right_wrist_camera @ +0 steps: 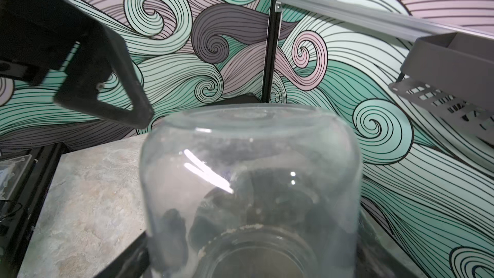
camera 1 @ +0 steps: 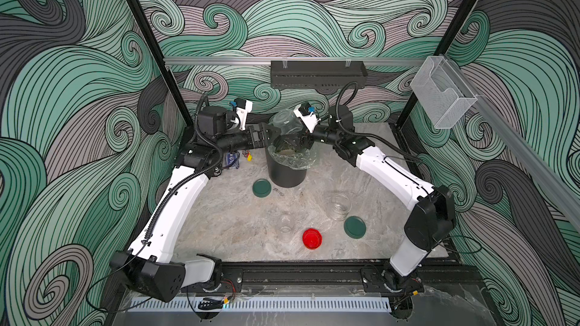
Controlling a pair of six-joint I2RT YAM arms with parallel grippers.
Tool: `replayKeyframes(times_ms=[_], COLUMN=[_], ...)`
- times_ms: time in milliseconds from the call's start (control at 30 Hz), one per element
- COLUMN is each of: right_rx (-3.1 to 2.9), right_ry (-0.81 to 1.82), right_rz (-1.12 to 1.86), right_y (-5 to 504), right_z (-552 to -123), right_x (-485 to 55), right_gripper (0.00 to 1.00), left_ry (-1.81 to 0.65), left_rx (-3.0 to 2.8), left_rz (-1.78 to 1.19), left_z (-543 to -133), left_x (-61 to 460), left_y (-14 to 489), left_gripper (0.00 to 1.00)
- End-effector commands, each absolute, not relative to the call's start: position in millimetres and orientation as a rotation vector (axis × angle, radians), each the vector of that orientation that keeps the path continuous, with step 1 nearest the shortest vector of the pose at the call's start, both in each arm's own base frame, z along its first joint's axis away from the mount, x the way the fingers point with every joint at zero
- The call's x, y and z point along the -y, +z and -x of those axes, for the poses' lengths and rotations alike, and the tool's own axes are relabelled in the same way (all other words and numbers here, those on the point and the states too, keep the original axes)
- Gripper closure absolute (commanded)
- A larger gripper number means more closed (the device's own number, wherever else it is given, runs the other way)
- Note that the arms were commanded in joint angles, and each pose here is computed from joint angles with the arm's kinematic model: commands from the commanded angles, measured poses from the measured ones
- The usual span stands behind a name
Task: Empty expired oatmeal from jars
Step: Pour the expired oatmeal into the trash bin.
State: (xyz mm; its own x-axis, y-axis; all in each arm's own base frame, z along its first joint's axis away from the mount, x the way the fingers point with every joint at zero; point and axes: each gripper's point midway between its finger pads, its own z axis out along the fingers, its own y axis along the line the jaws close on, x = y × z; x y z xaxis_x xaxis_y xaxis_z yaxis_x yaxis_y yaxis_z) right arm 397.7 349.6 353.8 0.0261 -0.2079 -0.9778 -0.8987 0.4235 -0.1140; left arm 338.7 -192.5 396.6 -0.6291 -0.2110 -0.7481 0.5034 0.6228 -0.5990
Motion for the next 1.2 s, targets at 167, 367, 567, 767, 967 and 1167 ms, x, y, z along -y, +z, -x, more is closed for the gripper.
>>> replayKeyframes(times_ms=[167,367,567,767,967,1167], right_rx=[-1.244,-1.227,-1.221,-1.215,-1.214,-1.205], right_ry=[0.77,0.793,0.816,0.835,0.844,0.848], right_rz=[1.032,1.051,1.071,1.083,1.084,1.085], right_y=[429.1,432.1,429.3,428.1,428.1,430.3], right_z=[-360.3,-348.7,-341.6,-335.1,-332.0,-328.9], right_x=[-347.9,-353.1,-361.4,-367.3,-369.6,-371.1], right_gripper=[0.72,0.73,0.72,0.72,0.72,0.72], left_ry=[-0.949,-0.949,-0.929,-0.919,-0.937,-0.917], left_rx=[-1.799,-1.797,-1.758,-1.721,-1.711,-1.761], left_rz=[-0.384,-0.398,-0.366,-0.289,-0.243,-0.219], left_z=[-339.8,-348.3,-357.8,-370.6,-376.6,-381.0], left_x=[209.3,217.7,220.0,215.4,214.9,214.1], left_y=[434.9,433.2,437.7,439.6,439.9,428.8], left_gripper=[0.01,0.01,0.01,0.01,0.01,0.02])
